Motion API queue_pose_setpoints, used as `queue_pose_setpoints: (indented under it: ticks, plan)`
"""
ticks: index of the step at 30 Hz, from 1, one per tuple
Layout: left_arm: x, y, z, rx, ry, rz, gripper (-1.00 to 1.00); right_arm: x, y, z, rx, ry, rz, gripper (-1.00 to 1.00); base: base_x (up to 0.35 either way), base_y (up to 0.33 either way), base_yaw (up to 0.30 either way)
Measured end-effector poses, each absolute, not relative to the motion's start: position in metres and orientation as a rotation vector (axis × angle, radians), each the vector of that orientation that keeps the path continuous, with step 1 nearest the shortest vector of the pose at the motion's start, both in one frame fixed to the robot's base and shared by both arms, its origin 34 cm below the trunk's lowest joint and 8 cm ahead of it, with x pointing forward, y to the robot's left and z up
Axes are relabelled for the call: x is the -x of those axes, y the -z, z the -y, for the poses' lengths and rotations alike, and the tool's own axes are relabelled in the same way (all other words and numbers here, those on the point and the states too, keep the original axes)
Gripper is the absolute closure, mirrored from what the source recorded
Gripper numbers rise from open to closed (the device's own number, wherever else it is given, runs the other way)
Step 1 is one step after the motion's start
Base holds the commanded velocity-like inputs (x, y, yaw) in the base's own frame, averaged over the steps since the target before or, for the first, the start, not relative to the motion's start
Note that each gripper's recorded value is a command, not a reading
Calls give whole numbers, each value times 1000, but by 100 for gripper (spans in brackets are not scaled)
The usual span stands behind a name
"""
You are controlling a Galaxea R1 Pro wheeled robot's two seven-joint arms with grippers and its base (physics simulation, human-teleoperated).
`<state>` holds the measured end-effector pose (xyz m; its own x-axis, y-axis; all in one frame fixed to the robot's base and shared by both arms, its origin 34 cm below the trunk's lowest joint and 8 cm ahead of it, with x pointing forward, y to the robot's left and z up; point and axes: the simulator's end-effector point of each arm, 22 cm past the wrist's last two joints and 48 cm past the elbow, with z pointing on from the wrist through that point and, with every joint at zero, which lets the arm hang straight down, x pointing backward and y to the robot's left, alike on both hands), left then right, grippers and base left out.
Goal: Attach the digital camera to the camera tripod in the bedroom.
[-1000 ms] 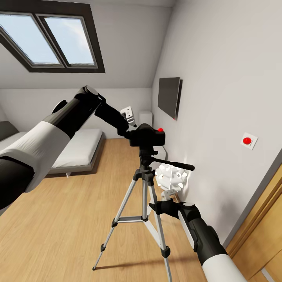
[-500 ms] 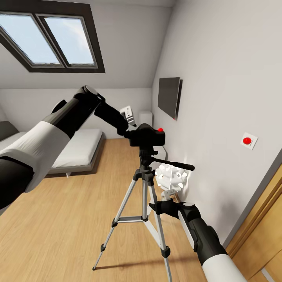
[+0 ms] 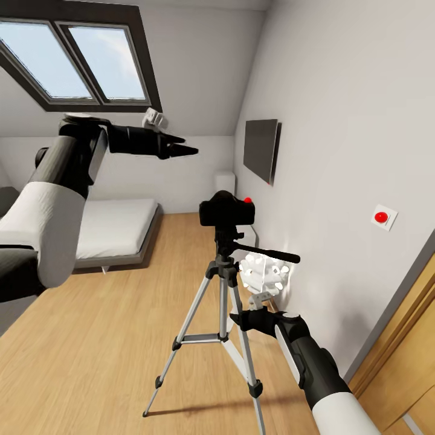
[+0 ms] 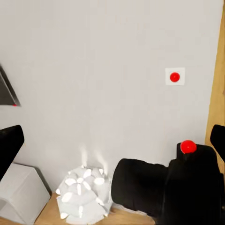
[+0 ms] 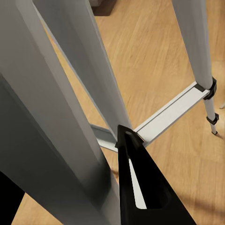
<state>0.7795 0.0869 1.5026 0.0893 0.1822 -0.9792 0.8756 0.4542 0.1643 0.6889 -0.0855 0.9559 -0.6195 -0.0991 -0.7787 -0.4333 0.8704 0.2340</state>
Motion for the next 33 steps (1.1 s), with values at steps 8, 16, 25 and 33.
queue_pose_setpoints:
  ticks: [8,16,25,33]
  plan:
    - [-784,-1510,-102,-943,711,-1404,-100,-689,-956,85,383,-515,-2208,100,0,0,0]
    - [-819,-1423,-148,-778,846,-1627,-100,-689,-956,85,383,-515,-2208,100,0,0,0]
    - [-827,-1304,-275,-380,1001,-1868,-100,-689,-956,86,381,-516,-2208,100,0,0,0]
    - [-783,-1152,-318,-1,1213,-1933,-100,-688,-957,86,386,-512,-2208,100,33,23,0]
